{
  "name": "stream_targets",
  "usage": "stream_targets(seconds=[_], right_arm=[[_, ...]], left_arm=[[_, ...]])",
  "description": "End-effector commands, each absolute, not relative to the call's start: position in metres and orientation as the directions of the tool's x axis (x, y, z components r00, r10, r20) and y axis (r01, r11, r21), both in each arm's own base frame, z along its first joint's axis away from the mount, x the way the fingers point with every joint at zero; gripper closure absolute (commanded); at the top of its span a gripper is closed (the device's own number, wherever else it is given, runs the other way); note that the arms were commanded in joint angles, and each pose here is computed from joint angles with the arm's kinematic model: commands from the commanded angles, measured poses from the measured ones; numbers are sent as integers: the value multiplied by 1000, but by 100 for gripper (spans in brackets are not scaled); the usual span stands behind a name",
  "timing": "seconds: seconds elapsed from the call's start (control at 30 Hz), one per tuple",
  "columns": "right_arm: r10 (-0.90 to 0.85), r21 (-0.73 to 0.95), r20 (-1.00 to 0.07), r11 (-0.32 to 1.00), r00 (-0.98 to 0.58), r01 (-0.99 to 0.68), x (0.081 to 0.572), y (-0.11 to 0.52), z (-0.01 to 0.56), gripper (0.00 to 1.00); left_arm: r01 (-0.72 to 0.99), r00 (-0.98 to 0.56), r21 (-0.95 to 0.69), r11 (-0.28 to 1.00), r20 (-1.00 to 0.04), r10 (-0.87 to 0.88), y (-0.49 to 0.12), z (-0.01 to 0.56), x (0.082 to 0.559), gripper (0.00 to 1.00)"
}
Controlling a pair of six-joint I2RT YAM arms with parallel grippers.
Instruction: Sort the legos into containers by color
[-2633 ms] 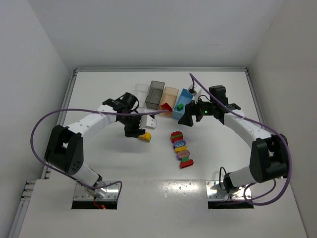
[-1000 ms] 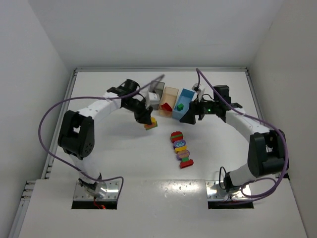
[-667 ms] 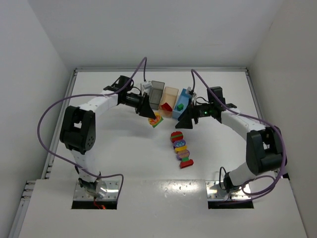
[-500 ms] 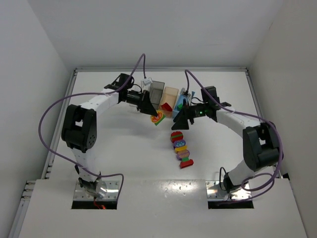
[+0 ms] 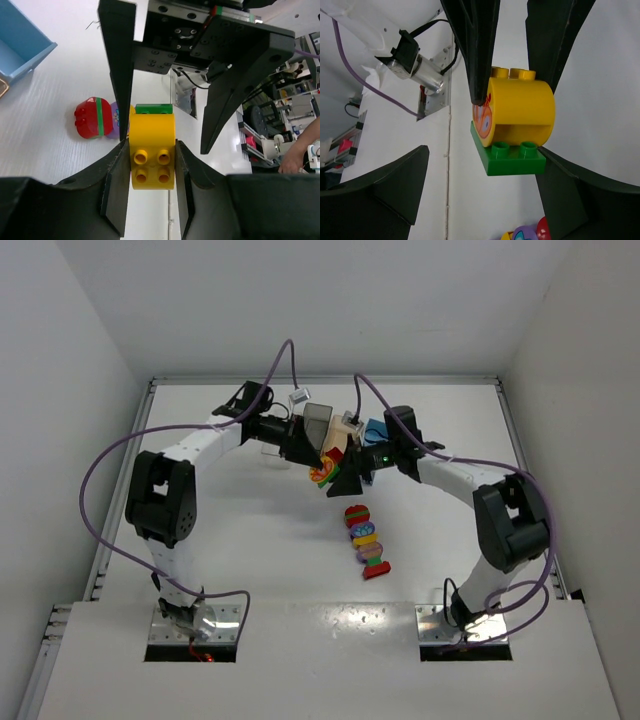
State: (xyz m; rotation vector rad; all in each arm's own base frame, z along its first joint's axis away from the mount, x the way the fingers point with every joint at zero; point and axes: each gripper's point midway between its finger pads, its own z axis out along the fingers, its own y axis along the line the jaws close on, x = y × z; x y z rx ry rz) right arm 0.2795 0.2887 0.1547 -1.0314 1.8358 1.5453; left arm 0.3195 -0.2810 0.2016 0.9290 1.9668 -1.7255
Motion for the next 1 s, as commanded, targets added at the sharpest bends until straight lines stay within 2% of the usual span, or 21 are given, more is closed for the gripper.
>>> stream_targets(seconds=[0.0,0.17,0.2,0.23,0.3,0.37,0.5,0.53,0.63,0.77,0.97], right_arm=[[-184,532,-832,5,-524,-847,288,299,176,16],[-165,544,-827,6,-538,-839,295,303,179,19],[-160,550,-824,6,-544,-835,297,304,178,24],[-154,544,-829,3,-538,-839,299,305,182,35],[-146,549,-827,3,-543,-836,302,306,183,43],[-142,550,-827,2,-544,-835,302,307,184,46],[-145,551,-827,-10,-544,-835,300,306,185,62],[-147,552,-826,-20,-544,-834,298,306,186,72],[-156,554,-825,-31,-543,-832,294,305,182,87],[-179,542,-831,-40,-527,-840,285,301,178,96],[-221,539,-827,-53,-517,-841,266,288,166,99]], left_arm=[[721,-668,-692,-42,-709,226,-284,227,311,86],[713,-670,-698,-65,-705,233,-285,228,302,86],[726,-656,-684,-70,-719,230,-285,232,301,86],[719,-663,-692,-68,-712,232,-285,229,300,86],[719,-663,-692,-68,-712,232,-285,229,300,86],[719,-663,-692,-68,-712,232,-284,230,298,86],[725,-656,-685,-70,-718,232,-284,229,298,86],[725,-656,-685,-70,-718,232,-284,229,298,86],[735,-649,-676,-51,-724,232,-284,226,301,86],[766,-628,-643,-8,-751,205,-276,235,318,87],[807,-590,-586,76,-794,142,-263,249,364,88]])
